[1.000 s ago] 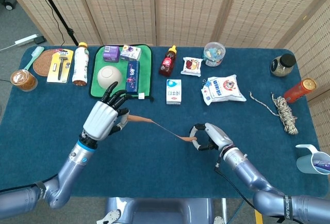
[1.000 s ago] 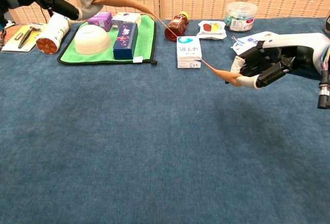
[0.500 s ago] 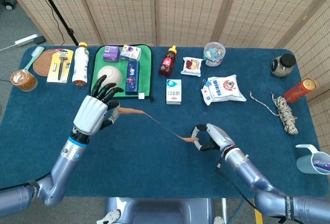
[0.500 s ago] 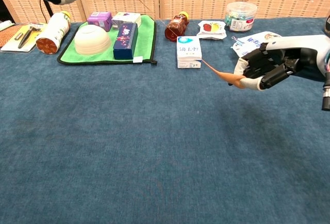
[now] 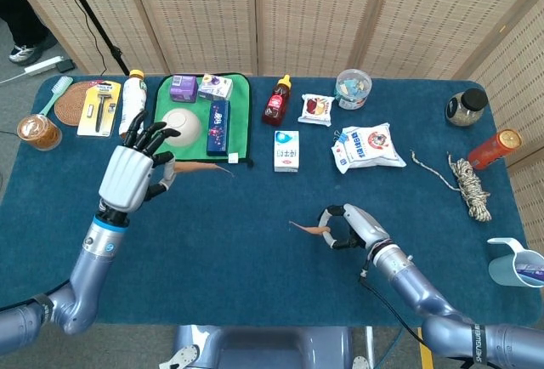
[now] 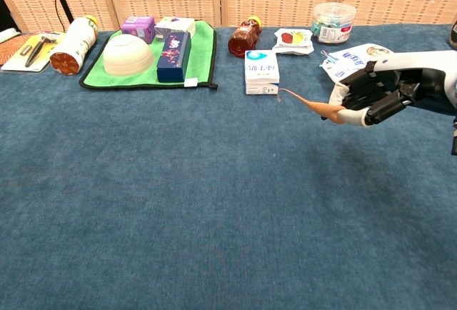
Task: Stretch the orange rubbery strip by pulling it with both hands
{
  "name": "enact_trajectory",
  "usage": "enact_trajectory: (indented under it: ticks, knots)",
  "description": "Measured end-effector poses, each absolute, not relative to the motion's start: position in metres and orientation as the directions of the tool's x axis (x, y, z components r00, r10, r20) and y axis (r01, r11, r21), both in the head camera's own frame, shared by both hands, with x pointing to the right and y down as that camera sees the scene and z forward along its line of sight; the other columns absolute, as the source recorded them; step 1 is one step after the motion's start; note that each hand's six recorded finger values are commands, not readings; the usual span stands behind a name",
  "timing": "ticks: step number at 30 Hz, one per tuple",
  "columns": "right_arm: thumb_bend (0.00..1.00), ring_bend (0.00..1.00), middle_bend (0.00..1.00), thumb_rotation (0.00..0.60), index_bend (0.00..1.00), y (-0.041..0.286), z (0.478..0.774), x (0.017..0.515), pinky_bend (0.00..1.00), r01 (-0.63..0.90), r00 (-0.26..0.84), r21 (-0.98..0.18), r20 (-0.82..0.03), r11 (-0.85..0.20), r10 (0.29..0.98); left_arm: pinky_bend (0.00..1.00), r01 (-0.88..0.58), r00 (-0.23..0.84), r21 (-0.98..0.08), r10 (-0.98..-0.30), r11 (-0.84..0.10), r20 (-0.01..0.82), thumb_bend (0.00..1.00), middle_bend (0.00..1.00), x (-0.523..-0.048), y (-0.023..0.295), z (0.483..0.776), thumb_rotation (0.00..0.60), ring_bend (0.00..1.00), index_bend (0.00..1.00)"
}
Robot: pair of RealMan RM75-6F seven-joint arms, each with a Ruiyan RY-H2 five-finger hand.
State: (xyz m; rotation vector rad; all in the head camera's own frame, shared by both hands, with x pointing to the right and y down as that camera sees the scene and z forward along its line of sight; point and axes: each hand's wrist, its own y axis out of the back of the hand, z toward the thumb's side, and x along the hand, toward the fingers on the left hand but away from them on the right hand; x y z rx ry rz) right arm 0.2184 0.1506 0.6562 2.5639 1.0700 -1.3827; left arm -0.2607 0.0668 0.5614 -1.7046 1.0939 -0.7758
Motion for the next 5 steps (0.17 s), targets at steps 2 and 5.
enact_trajectory:
  ticks: [2,5]
  knots:
    - [0.52,0.24,0.33,0.6,0.68,0.1506,0.6559,0.2182,0.11,0.586,0.367,-0.276,-0.748,-0.762,0.553,0.0,-0.321,0.41,-0.931,-0.912,-0.172,0.027,0.41,0.32,-0.2605,0.068,0.5614,0.6,0.19,0.75]
    - [0.52,0.24,0.33,0.6,0.68,0.1508,0.6561,0.2178,0.11,0.586,0.368,-0.275,-0.748,-0.763,0.552,0.0,-0.314,0.435,-0.93,-0.9,-0.192,0.038,0.41,0.32,-0.2549,0.0746,0.564,0.6,0.19,0.75]
